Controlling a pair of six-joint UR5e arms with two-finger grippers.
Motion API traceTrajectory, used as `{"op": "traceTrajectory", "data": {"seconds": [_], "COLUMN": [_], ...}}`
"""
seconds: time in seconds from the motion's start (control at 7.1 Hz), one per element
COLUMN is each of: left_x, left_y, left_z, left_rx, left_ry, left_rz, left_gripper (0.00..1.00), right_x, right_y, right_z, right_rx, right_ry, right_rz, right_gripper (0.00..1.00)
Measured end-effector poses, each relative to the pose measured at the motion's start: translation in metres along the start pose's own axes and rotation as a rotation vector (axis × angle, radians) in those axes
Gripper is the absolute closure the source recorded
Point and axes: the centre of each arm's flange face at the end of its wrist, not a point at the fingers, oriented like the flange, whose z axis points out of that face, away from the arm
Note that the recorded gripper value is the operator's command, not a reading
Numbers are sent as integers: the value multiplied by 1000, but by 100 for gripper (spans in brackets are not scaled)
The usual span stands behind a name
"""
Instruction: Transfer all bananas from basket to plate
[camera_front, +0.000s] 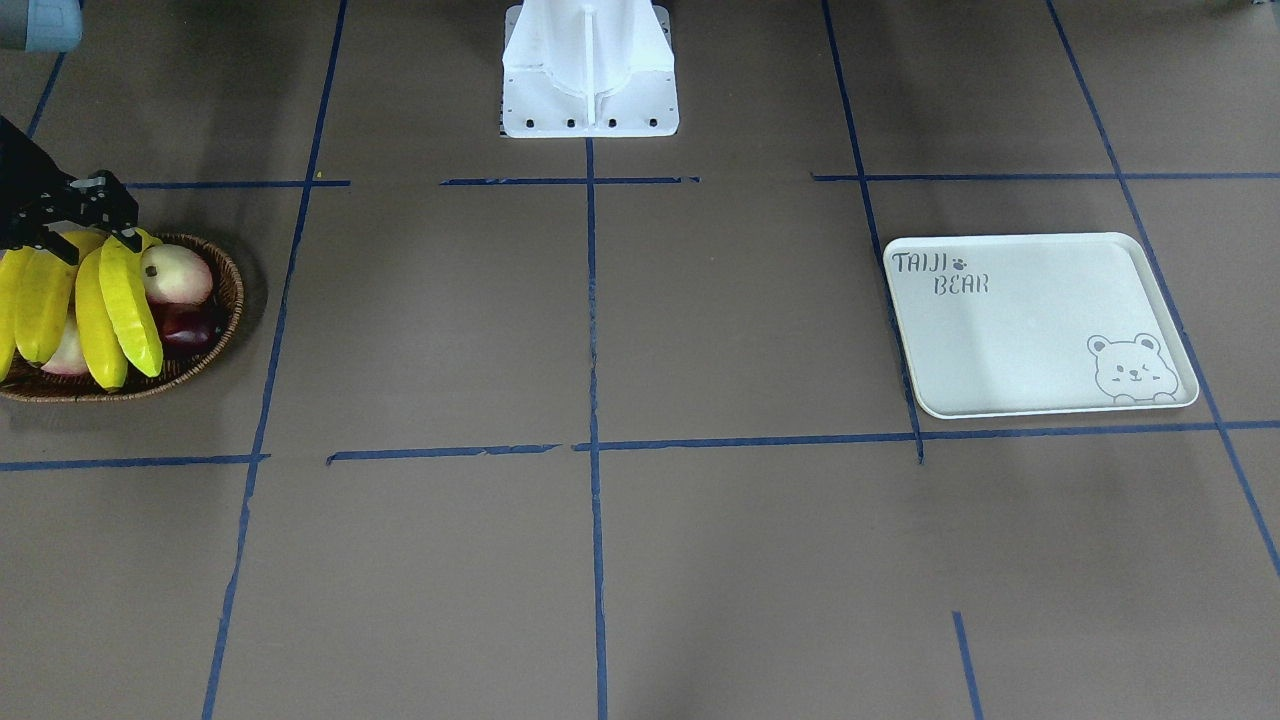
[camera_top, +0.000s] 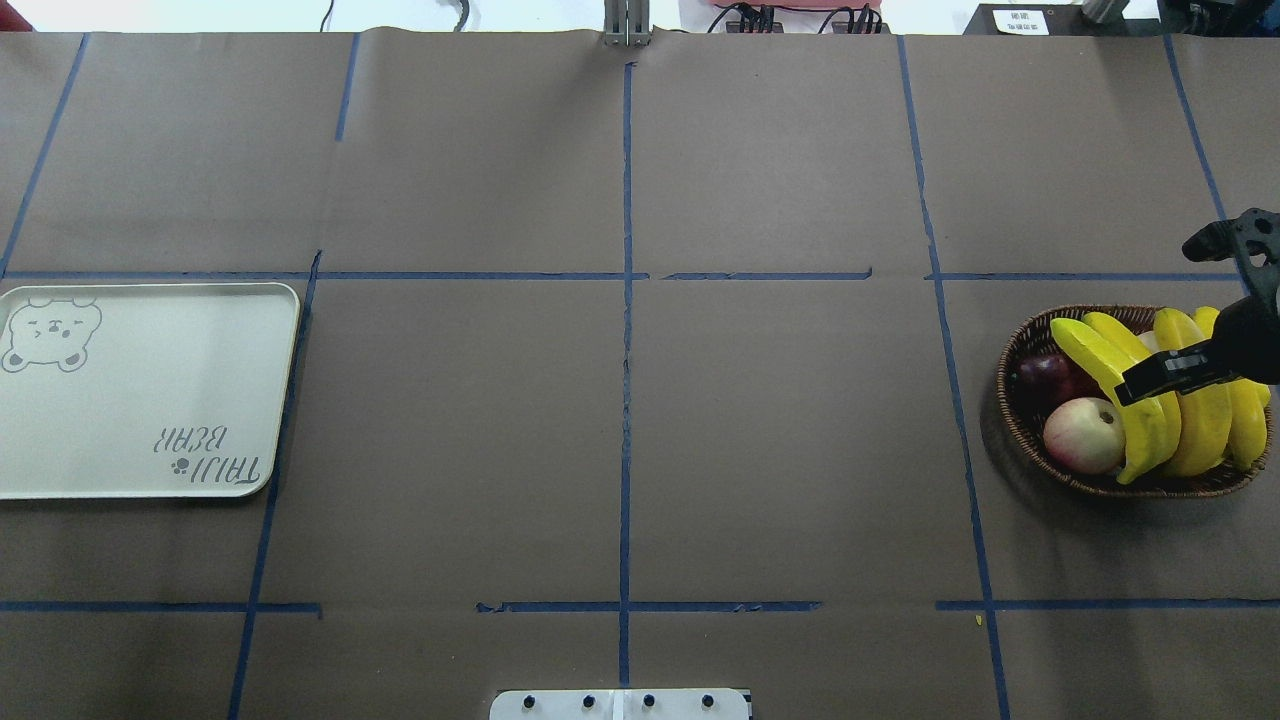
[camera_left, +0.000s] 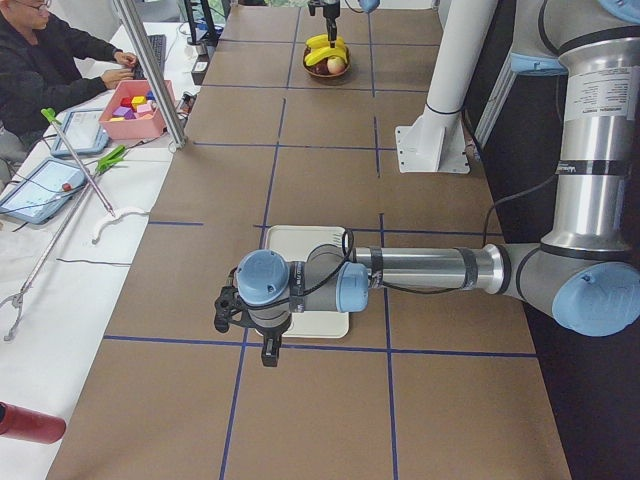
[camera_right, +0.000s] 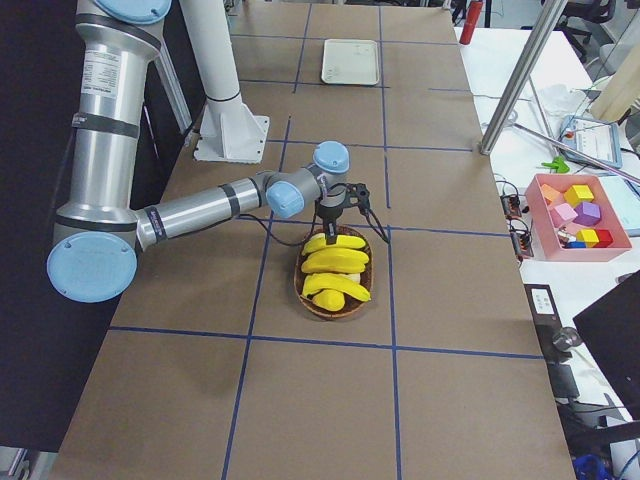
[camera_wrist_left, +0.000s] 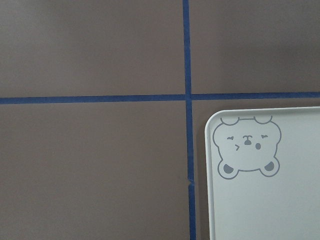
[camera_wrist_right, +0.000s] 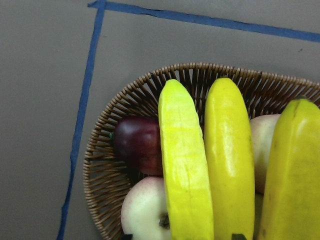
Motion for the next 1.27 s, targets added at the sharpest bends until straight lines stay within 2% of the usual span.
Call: {"op": "traceTrajectory", "data": {"seconds": [0.56,0.7,0.84,0.99,1.13,1.27], "left_x": [0,0,0,0,0,1], "left_y": [-1,-1,-1,-1,-1,-1], "left_z": [1,1,1,1,0,0], "left_rx": [0,0,0,0,0,0], "left_ry": [0,0,0,0,0,0], "left_rz": [1,1,1,1,1,0], "left_gripper": [0,0,0,0,0,0], "right_x": [-1,-2,-2,-1,-1,0], "right_y": [2,2,2,2,2,3], "right_z": [22,25,26,26,25,24], "right_rx": [-42,-47,-50,-51,-50,-48], "right_ry": [18,19,20,20,19,18], "right_rz": [-5,-6,-5,-5,-4,-5], "right_gripper": [28,33,50,80,96,98]}}
